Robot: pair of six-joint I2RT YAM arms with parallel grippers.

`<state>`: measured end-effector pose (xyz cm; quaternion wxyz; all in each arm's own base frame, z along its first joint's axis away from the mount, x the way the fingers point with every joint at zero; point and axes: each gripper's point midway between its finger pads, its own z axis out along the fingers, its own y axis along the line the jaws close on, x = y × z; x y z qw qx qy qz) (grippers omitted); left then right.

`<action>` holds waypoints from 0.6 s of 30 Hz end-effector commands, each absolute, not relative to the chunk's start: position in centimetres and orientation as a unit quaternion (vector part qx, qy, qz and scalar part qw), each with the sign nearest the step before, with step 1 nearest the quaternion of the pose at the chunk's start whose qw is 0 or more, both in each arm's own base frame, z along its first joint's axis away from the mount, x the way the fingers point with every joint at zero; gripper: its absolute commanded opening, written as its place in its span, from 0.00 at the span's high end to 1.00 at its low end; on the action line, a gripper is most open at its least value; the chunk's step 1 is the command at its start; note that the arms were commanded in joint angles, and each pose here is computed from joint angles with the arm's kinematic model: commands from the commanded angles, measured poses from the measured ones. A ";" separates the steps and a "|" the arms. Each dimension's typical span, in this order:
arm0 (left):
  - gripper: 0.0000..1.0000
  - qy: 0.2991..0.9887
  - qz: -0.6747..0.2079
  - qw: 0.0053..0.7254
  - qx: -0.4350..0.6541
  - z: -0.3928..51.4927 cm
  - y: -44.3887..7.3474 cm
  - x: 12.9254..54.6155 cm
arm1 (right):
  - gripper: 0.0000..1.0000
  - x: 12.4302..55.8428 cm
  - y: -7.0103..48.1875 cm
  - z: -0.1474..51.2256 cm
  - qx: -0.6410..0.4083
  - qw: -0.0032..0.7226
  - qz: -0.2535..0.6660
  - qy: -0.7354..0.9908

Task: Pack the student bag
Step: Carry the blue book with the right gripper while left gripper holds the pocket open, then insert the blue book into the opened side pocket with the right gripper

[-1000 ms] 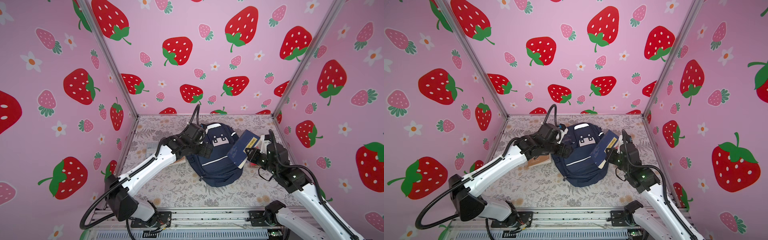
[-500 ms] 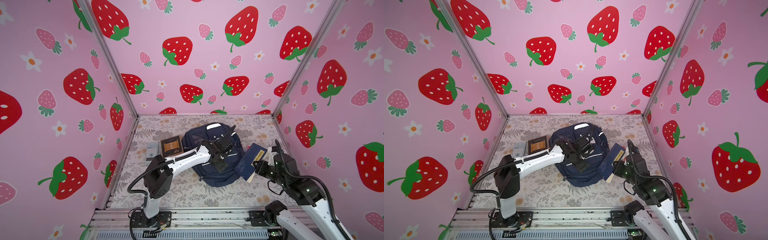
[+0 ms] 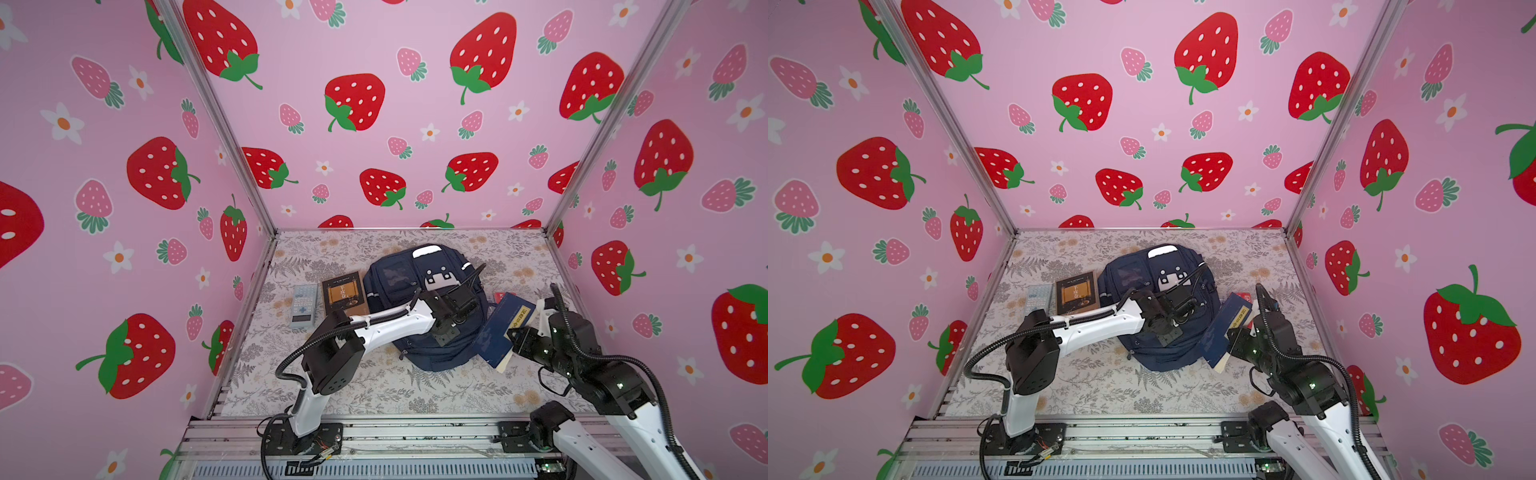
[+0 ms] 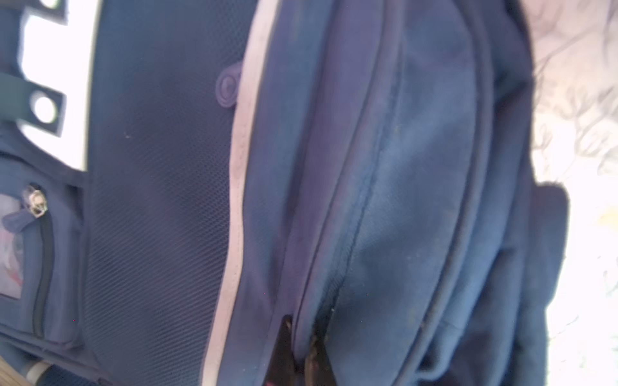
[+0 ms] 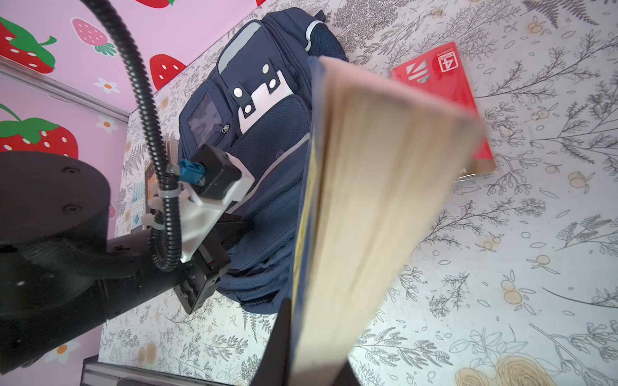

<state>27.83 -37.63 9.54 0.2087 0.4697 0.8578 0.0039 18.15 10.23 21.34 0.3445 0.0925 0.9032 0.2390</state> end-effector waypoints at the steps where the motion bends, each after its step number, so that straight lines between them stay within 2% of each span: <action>1: 1.00 0.852 -0.018 0.290 0.436 15.2 -38.1 29.4 | 1.00 17.7 10.3 22.1 0.093 0.345 0.255 0.898; 6: 1.00 0.849 -0.093 0.335 0.399 19.7 -38.2 29.6 | 1.00 16.9 10.9 22.0 0.091 0.330 0.279 0.897; 10: 1.00 0.850 -0.173 0.335 0.367 21.3 -38.0 29.5 | 1.00 16.8 12.7 22.0 0.093 0.317 0.333 0.883; 14: 1.00 0.845 -0.235 0.346 0.333 23.6 -37.6 29.8 | 1.00 17.0 14.5 19.9 0.102 0.286 0.381 0.873; 18: 1.00 0.842 -0.266 0.346 0.317 24.5 -37.5 30.0 | 1.00 17.4 16.8 18.3 0.103 0.266 0.446 0.848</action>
